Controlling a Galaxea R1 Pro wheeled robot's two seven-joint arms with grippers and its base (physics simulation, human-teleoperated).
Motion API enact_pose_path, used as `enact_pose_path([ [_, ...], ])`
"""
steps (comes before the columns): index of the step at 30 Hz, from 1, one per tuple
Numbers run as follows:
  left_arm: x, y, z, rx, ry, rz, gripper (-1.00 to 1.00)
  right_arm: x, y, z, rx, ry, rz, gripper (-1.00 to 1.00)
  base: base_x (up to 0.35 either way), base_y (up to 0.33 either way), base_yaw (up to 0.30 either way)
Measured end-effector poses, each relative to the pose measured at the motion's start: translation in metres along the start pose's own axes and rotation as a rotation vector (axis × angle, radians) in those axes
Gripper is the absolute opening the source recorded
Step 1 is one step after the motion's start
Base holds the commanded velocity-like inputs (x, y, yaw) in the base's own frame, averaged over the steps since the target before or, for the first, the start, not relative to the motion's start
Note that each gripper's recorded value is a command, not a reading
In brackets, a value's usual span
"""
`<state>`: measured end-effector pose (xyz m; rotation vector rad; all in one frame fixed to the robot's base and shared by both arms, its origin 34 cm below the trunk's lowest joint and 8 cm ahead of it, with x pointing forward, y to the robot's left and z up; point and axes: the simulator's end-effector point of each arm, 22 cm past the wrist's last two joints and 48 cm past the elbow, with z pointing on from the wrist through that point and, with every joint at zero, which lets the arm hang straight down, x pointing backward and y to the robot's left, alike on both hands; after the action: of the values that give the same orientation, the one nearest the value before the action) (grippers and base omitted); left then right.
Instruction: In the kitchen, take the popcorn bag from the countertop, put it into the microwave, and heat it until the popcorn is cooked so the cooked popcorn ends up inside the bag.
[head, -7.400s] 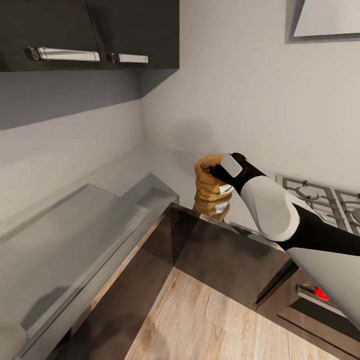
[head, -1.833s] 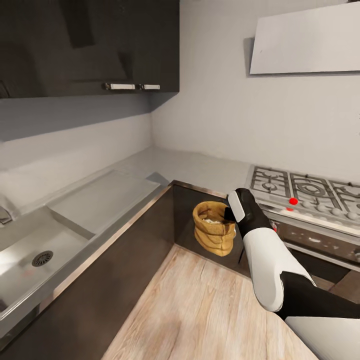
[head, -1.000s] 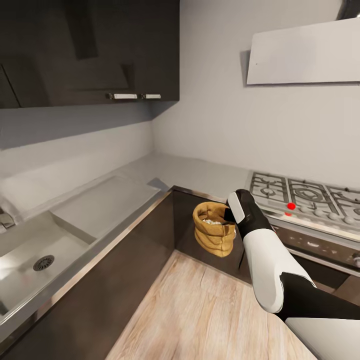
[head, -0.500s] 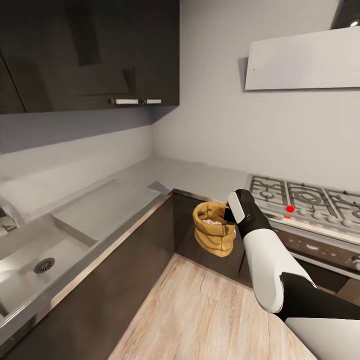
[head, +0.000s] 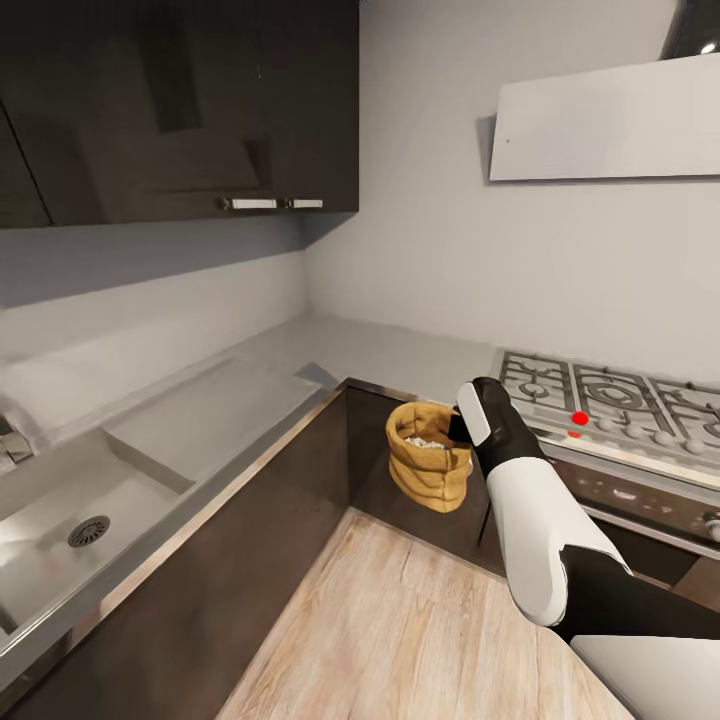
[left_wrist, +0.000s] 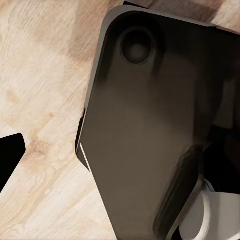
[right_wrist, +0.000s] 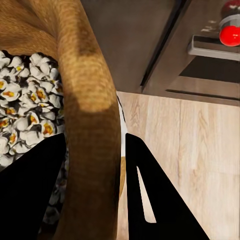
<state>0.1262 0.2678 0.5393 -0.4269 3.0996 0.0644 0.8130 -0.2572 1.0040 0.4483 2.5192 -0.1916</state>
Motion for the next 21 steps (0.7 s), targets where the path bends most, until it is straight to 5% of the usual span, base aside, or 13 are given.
enact_pose_path([
  [10, 0.0001, -0.0011, 0.0, 0.001, 0.0, -0.001, 1.0, 0.0, -0.0015, 0.0009, 0.01, -0.003, 0.0, -1.0, 0.0, 0.0, -0.011],
  [21, 0.0002, -0.0008, 0.0, 0.001, 0.0, -0.001, 1.0, 0.0011, -0.001, 0.0014, 0.007, 0.001, 0.002, -1.0, 0.0, 0.0, -0.232],
])
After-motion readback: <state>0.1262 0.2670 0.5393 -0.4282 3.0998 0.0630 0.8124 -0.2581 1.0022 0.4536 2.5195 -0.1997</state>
